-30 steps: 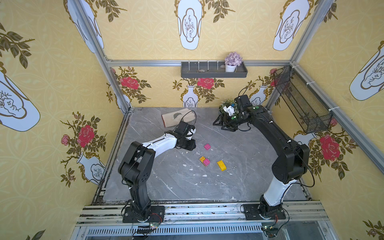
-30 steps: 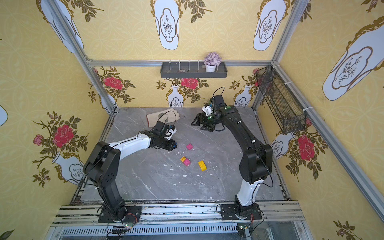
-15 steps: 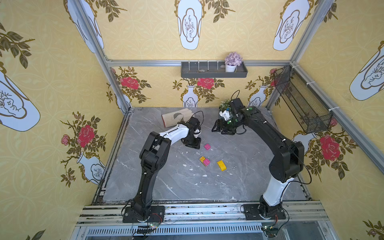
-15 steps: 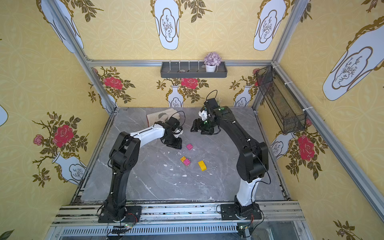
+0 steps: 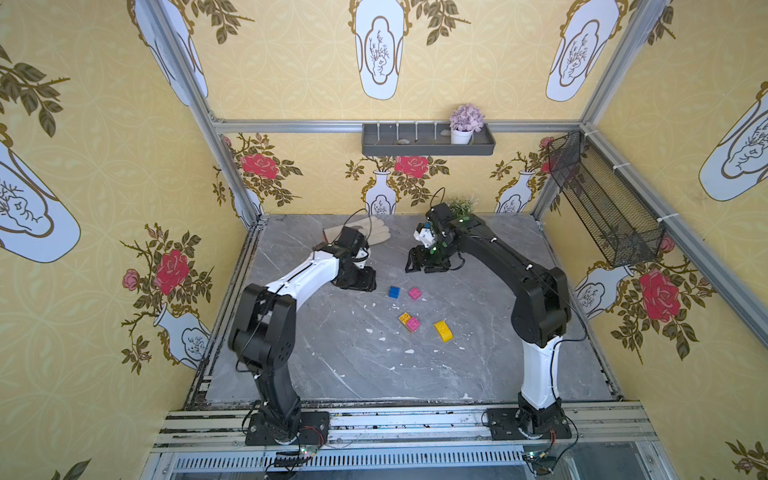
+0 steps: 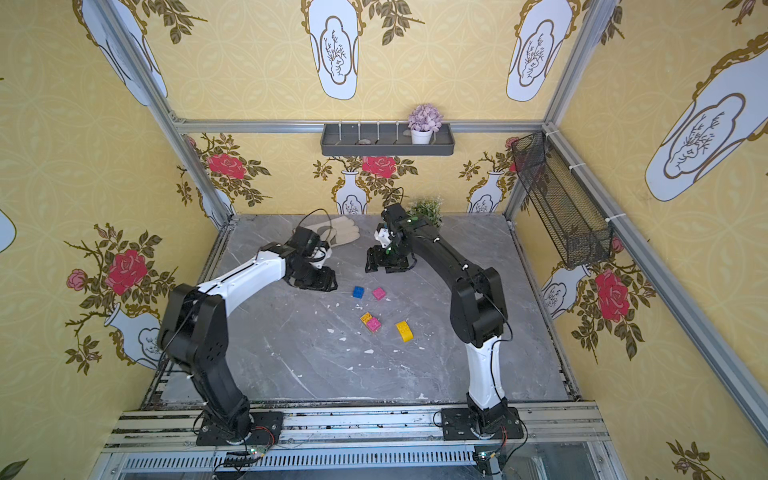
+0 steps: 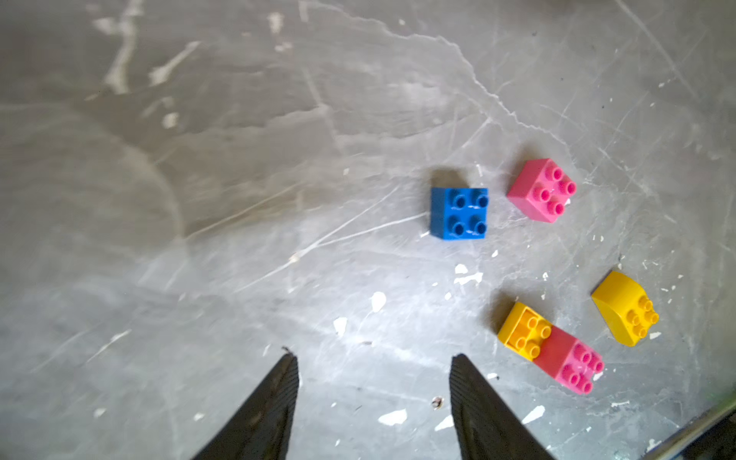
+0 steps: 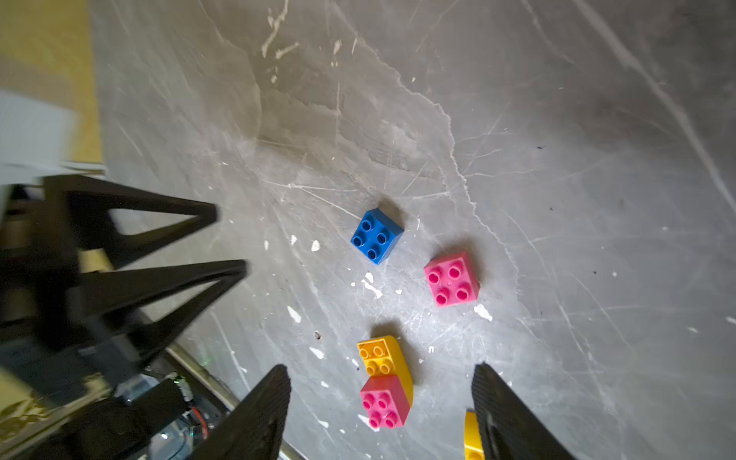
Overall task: Assemble the letter s with lego
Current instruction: Pick up the lego brick from the center of the board.
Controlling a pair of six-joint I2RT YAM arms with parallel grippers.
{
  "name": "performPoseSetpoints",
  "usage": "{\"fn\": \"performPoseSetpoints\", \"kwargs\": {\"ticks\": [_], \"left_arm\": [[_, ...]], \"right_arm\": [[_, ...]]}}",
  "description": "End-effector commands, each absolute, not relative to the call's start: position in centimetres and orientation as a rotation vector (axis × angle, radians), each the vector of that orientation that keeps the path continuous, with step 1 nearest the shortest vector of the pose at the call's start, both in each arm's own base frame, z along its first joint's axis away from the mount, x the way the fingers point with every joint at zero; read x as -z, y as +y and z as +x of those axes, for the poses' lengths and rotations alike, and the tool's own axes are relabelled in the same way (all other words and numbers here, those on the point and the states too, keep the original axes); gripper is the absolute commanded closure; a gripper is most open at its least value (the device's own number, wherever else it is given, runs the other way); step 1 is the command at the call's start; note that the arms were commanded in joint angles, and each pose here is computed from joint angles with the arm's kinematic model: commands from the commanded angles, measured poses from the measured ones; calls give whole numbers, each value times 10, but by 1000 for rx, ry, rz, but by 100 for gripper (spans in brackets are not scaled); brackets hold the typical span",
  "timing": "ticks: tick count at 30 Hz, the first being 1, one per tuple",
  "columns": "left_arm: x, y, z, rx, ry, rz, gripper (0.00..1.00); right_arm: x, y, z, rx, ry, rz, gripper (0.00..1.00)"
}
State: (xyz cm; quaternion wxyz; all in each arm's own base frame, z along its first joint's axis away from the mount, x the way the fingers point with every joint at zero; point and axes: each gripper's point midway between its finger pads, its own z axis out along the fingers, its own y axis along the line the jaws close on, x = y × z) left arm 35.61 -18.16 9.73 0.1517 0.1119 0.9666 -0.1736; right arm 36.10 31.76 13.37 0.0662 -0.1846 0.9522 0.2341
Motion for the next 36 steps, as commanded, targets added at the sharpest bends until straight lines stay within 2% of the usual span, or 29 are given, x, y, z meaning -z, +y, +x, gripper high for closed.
{"fn": "performPoseSetpoints", "kwargs": {"ticks": [1,6,10,16,26,36], "left_arm": [[-107,-158,354,549,2661,176,36],[-117,-133,330,619,2547,69,33],[-118,-133,317,658,2523,70,32],[-111,-133,309,671,2532,70,31],[-102,-132,305,670,2558,70,31],[-95,-130,299,662,2576,64,31]], "right_arm": [[-106,325,356,-554,2948,-663,26],[-82,369,345,-483,2881,-909,24],[-54,368,341,-375,2852,-1088,24],[-35,363,342,-394,2861,-1108,24],[-33,386,343,-559,2797,-1147,24],[-27,387,346,-585,2797,-1155,25]]}}
